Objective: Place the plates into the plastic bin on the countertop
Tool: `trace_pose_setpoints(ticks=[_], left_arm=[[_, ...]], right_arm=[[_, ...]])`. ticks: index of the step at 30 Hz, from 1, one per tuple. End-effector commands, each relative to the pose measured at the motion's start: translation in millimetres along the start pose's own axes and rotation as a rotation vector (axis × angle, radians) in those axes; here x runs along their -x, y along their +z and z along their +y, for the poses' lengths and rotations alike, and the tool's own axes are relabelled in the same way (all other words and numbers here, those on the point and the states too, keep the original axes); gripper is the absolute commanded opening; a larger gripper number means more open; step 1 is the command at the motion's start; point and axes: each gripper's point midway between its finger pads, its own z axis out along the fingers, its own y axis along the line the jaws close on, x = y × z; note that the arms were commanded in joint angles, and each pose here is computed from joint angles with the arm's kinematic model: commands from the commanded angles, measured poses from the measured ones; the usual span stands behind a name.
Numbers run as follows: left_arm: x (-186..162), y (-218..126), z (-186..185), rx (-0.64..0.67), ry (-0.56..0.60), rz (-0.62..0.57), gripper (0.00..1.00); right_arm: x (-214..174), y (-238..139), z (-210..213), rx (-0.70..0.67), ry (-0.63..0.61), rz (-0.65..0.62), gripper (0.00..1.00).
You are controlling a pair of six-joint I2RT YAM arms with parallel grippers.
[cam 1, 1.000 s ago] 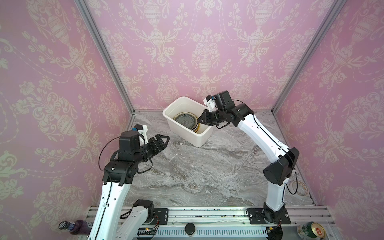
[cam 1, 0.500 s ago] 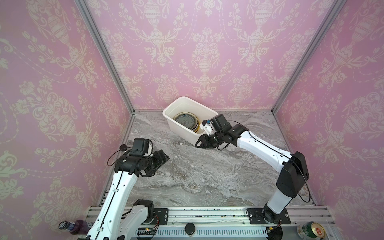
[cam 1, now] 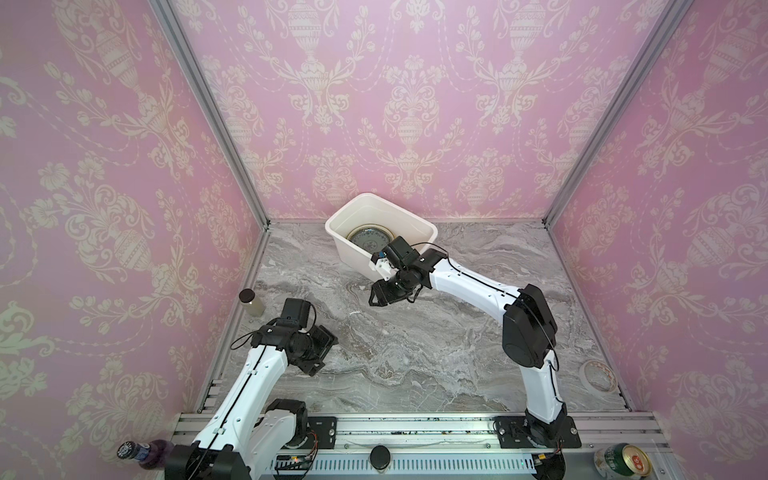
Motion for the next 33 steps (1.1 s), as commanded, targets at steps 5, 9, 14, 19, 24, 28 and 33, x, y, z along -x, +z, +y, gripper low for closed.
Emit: trace_pose_setpoints(ticks=[5,9,14,19,24,28,33], left_arm=[[21,18,-8,-0.078,-0.204,-0.091,0.66],[23,26,-15,-0.080,-0.200,-0.073,0.64],[26,34,-20,-0.058,-0.188,-0.064,0.59],[27,43,-22,-0.039,-0.190,-0.057,0.53],[28,46,-25,-0.017,-0.172,-0.049,0.45],[28,49,-26,0.001,-0.164,-0.041,0.40],[28,52,-26,0.020,-0.156,-0.035,0.33]], right_arm=[[-11,22,-8,-0.066,-0.074,0.097,0.57],[-10,37,-8,-0.074,-0.080,0.109,0.57],[-7,48,-14,-0.117,-0.100,0.120,0.60],[-5,56,-20,-0.135,-0.108,0.125,0.61],[-9,67,-21,-0.118,-0.113,0.148,0.61],[-11,75,-20,-0.098,-0.115,0.167,0.60],[-16,84,-22,-0.089,-0.114,0.186,0.58]])
